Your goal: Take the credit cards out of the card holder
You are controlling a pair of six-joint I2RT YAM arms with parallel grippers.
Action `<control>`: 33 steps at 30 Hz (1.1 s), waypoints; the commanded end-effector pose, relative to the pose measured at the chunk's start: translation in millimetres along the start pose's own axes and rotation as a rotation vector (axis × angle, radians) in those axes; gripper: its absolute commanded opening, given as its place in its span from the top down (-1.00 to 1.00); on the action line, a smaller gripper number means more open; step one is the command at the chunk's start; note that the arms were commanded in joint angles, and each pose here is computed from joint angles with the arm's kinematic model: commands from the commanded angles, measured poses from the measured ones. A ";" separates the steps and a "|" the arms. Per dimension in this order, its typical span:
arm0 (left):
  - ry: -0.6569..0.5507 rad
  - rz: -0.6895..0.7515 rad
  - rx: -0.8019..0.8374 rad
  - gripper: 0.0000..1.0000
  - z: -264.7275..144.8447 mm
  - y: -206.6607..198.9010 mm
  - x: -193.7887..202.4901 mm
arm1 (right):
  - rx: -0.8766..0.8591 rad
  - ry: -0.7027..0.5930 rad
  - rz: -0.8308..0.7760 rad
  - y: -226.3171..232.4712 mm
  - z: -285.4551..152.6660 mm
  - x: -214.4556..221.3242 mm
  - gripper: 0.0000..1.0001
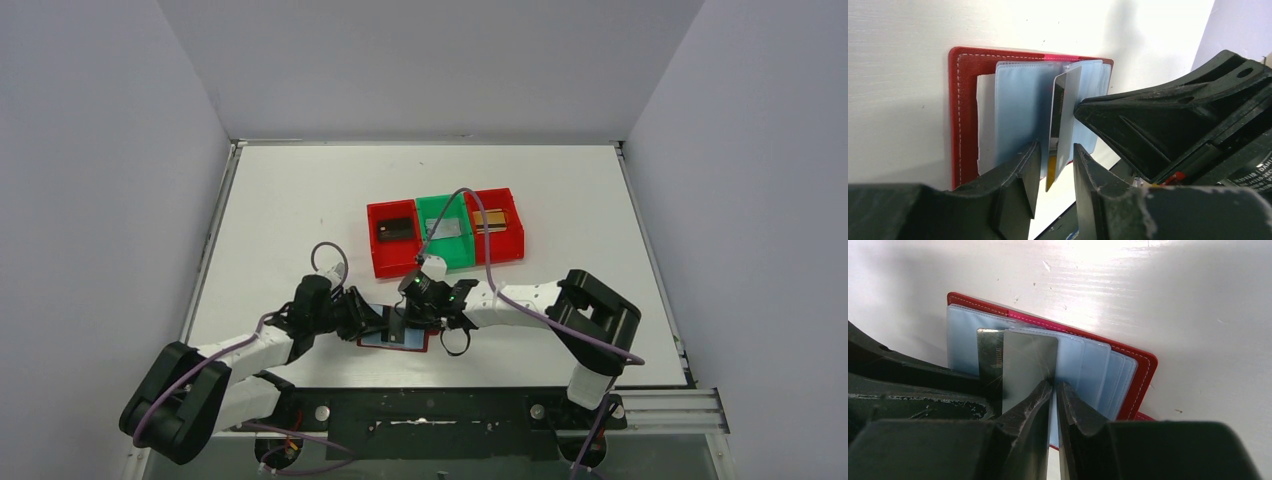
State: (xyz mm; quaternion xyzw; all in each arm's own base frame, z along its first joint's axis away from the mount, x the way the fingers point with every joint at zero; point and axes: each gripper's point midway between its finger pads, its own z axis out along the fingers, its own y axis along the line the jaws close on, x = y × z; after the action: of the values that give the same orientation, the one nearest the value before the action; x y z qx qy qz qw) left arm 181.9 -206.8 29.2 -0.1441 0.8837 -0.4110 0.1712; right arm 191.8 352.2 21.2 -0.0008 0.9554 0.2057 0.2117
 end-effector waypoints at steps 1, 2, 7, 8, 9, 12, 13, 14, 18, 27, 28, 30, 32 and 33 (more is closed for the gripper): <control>-0.049 0.013 0.115 0.40 -1.5 -25.3 -12.5 | 0.101 0.057 0.005 -36.7 6.1 20.3 0.75; -0.049 0.008 0.120 0.39 -0.4 -25.3 -12.6 | 0.101 0.056 0.007 -37.5 6.0 19.7 0.75; -0.044 -0.009 0.114 0.40 6.4 -20.6 -12.9 | 0.093 0.055 0.022 -39.5 6.4 20.6 0.76; -0.042 -0.009 0.110 0.41 7.4 -19.3 -12.5 | 0.094 0.054 0.026 -40.1 6.2 20.3 0.76; -0.038 -0.010 0.103 0.44 8.1 -17.2 -11.7 | 0.097 0.054 0.029 -41.5 6.6 20.6 0.76; -0.035 -0.012 0.085 0.59 8.6 -12.6 -10.4 | 0.095 0.053 0.035 -42.7 6.5 20.0 0.76; -0.038 -0.010 0.081 0.63 8.2 -11.5 -10.4 | 0.097 0.053 0.038 -43.8 6.8 19.7 0.76; -0.045 -0.013 0.074 0.68 7.7 -9.6 -10.6 | 0.099 0.054 0.039 -44.7 7.0 20.3 0.76; -0.070 -0.023 0.034 0.93 5.4 -2.1 -12.5 | 0.103 0.052 0.045 -45.7 7.0 19.9 0.77; -0.084 0.016 -0.034 1.00 0.6 2.1 -19.0 | 0.113 0.046 0.048 -48.3 6.7 19.0 0.78; -0.083 0.020 -0.039 1.00 0.5 2.3 -19.3 | 0.111 0.045 0.048 -48.0 6.6 18.7 0.78; -0.080 0.024 -0.051 1.00 -0.1 3.8 -19.4 | 0.114 0.045 0.049 -49.0 6.6 18.6 0.77; -0.082 0.029 -0.058 1.00 -1.0 4.2 -20.2 | 0.118 0.040 0.051 -49.9 6.2 18.0 0.77; -0.081 0.031 -0.063 1.00 -1.6 4.7 -20.3 | 0.116 0.037 0.051 -49.1 5.5 17.1 0.78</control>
State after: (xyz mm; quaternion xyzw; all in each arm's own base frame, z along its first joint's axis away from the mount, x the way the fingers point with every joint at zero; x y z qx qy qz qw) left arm 186.8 -204.7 29.2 -0.1539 0.8827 -0.4055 0.1811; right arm 193.8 349.2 20.6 0.0340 0.9504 0.2320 0.2042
